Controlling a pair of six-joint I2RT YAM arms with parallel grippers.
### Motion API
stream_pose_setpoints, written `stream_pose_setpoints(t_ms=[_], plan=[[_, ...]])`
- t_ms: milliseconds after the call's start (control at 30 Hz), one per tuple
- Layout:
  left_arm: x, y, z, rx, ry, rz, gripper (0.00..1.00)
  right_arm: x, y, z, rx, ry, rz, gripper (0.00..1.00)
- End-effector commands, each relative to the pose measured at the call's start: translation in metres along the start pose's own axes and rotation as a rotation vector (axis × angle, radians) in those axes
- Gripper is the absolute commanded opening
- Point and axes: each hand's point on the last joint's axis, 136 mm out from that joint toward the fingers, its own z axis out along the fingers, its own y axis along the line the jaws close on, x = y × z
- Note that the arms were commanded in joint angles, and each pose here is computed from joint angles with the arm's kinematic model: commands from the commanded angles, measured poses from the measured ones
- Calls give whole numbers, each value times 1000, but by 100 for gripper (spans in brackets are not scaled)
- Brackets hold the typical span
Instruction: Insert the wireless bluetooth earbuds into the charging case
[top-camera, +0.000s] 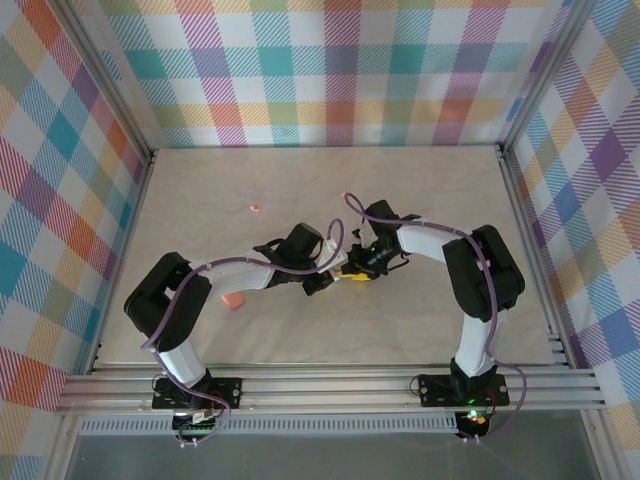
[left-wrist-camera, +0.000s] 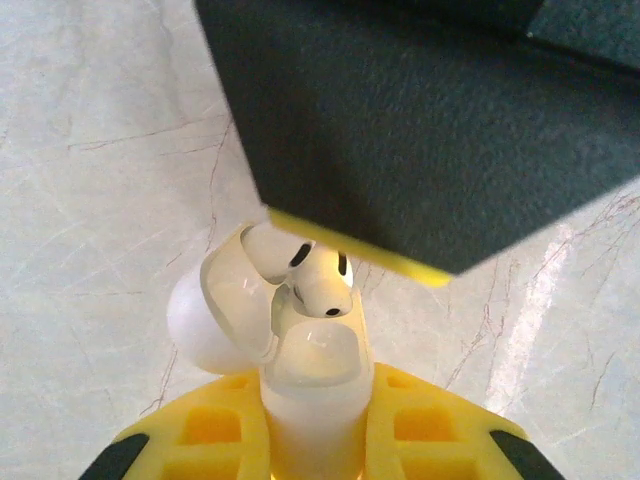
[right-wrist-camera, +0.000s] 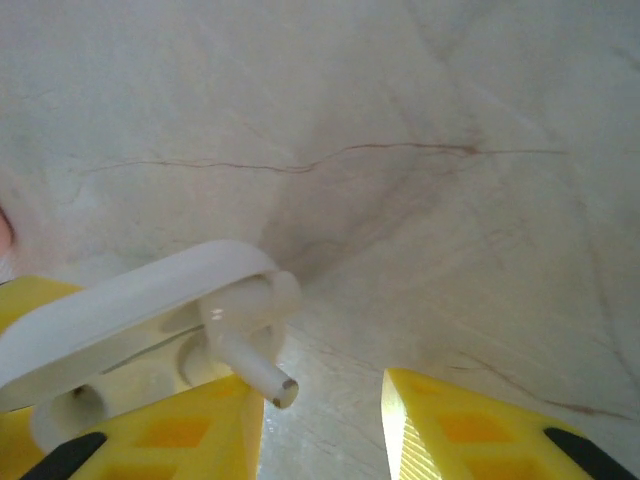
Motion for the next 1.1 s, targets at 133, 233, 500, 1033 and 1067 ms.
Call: stream_pose_setpoints(t_ms=[133,233,500,1033,1067], plan=[[-13,-6,-13,9,-62,15,0,-13,-8,-36,13,-93,60,38],[-14,-5,-13,7,-70,11,0,-13,-2,-45,-3,-103,45,38],[-17,0,-23,-4,-128,-33,0,-14,-4,-57,54,-125,-9,36],[-21,1,-66,-26,-268,-116,0,-4,-10,-27,144,-116,-268,27],[-21,1,-67,-29,-271,-114,0,-4,-10,-26,152,-113,-284,27]])
